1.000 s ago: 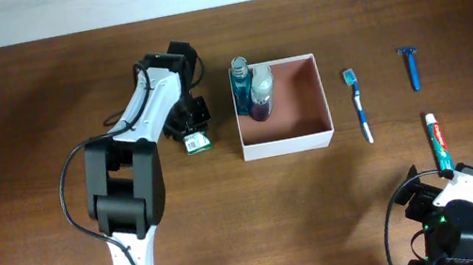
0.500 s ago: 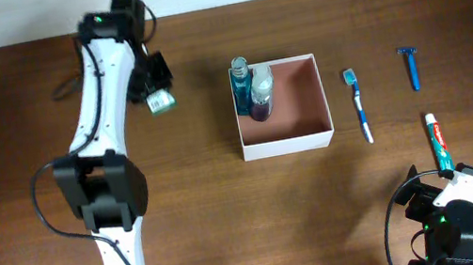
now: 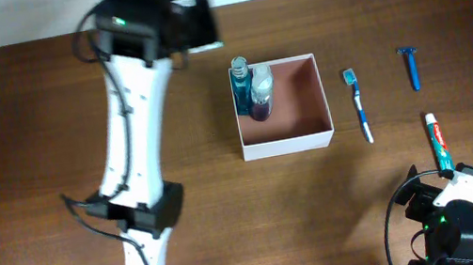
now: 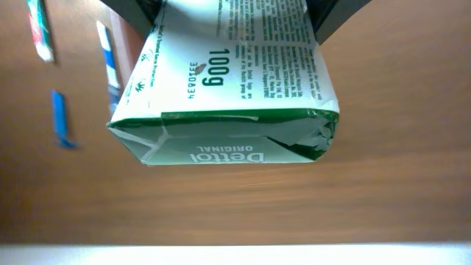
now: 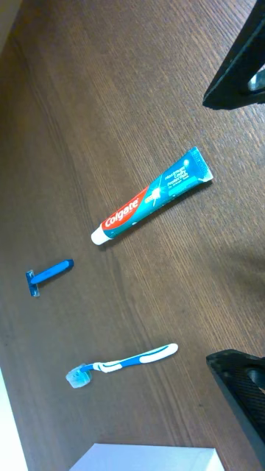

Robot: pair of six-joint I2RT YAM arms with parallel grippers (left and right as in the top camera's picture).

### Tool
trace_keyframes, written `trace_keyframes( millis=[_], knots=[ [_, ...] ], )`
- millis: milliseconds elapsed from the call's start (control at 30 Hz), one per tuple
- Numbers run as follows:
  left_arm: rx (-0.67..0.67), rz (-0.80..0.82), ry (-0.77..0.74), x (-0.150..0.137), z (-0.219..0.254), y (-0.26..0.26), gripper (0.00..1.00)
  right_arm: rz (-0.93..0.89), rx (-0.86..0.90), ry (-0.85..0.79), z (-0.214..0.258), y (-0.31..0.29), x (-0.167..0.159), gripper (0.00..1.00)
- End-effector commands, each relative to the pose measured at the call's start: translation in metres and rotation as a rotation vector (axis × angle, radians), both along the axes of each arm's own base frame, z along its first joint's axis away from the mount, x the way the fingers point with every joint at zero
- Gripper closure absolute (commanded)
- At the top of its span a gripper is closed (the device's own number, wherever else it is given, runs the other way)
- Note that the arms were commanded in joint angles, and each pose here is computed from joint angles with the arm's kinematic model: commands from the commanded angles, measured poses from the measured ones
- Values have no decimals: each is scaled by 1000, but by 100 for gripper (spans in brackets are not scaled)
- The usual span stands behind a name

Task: Pack container
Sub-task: 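Lift the Dettol box and carry it over the pink box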

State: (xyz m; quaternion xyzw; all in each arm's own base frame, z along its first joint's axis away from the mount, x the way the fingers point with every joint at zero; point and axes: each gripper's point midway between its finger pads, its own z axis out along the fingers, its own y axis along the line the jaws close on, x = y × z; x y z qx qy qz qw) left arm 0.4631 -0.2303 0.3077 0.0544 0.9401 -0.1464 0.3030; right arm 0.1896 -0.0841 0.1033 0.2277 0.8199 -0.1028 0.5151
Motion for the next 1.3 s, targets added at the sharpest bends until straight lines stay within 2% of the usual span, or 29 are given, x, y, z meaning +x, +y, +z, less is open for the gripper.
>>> trace_keyframes(
  millis=[0,267,433,667,767,1267],
  knots=[
    [23,-143,-84,-26,20,-43,98,-27,-2,-21,9,-4,-2,2],
    [84,-277,-79,-56,-11,-123,96,-27,-2,-21,9,-4,-2,2],
    [77,-264,-17,-54,-52,-152,95,-27,-2,-21,9,-4,-2,2],
    [55,-112,126,-46,-125,-158,94,-27,-2,-21,9,-4,-2,2],
    [81,-65,125,-41,-138,-152,94,-27,-2,-21,9,-4,-2,2],
    [86,-32,149,-35,-182,-156,92,-27,-2,-21,9,-4,-2,2]
  ],
)
